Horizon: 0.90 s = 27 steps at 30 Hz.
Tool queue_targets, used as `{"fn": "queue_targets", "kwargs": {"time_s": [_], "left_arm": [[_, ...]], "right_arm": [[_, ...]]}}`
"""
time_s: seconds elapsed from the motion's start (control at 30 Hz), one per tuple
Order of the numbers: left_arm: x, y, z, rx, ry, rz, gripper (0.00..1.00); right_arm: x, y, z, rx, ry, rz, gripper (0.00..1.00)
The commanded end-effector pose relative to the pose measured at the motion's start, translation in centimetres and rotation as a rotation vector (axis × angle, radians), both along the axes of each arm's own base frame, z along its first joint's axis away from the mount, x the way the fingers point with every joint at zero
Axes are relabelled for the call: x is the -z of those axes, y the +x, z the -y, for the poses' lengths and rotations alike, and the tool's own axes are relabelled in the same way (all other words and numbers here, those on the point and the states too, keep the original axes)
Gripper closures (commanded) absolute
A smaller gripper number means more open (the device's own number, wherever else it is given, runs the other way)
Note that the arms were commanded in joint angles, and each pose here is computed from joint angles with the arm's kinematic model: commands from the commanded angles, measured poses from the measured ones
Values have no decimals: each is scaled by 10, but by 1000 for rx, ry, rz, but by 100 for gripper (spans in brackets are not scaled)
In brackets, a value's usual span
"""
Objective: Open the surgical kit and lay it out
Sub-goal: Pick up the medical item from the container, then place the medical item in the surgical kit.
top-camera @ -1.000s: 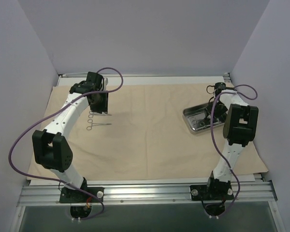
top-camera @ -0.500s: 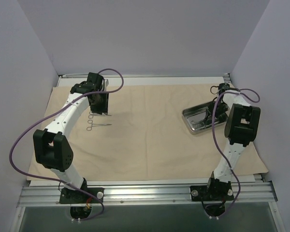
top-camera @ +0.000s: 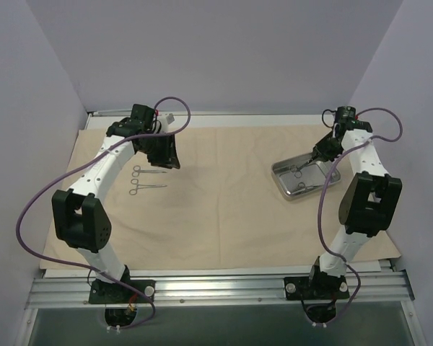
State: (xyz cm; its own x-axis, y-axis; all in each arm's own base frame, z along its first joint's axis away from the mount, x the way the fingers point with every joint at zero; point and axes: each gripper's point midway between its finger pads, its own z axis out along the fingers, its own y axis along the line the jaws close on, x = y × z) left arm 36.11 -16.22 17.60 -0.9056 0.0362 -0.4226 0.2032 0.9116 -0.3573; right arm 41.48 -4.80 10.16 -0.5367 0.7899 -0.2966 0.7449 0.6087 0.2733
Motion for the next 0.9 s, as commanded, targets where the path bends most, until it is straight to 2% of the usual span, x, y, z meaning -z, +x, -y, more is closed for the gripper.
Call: {"fn": "queue_targets", "kwargs": {"time_s": [0.0, 0.17, 0.2, 0.23, 0.37, 0.5, 0.7, 0.87], "left_arm": [[-26, 0, 42, 102, -241, 24, 56], [-38, -10, 63, 178, -382, 26, 54], [-44, -12, 69, 197, -418, 33, 41], [-48, -12, 72, 204, -435, 42, 37], [-60, -15, 84, 231, -533, 54, 39], [-65, -20, 100, 250, -598, 40, 38], [-68, -26, 120, 286, -625, 44, 37], [-72, -29, 127, 289, -670, 49, 37]], "right_arm": [[-49, 4, -17, -107, -16, 95, 100], [-79, 13, -63, -244, 9, 174, 100], [-82, 15, -74, -272, 20, 190, 100], [-90, 19, -85, -303, 31, 213, 100], [-100, 24, -167, -508, 143, 255, 100], [-105, 31, -221, -623, 203, 279, 100], [-115, 27, -277, -736, 281, 295, 100], [-111, 19, -296, -780, 302, 283, 100]]}}
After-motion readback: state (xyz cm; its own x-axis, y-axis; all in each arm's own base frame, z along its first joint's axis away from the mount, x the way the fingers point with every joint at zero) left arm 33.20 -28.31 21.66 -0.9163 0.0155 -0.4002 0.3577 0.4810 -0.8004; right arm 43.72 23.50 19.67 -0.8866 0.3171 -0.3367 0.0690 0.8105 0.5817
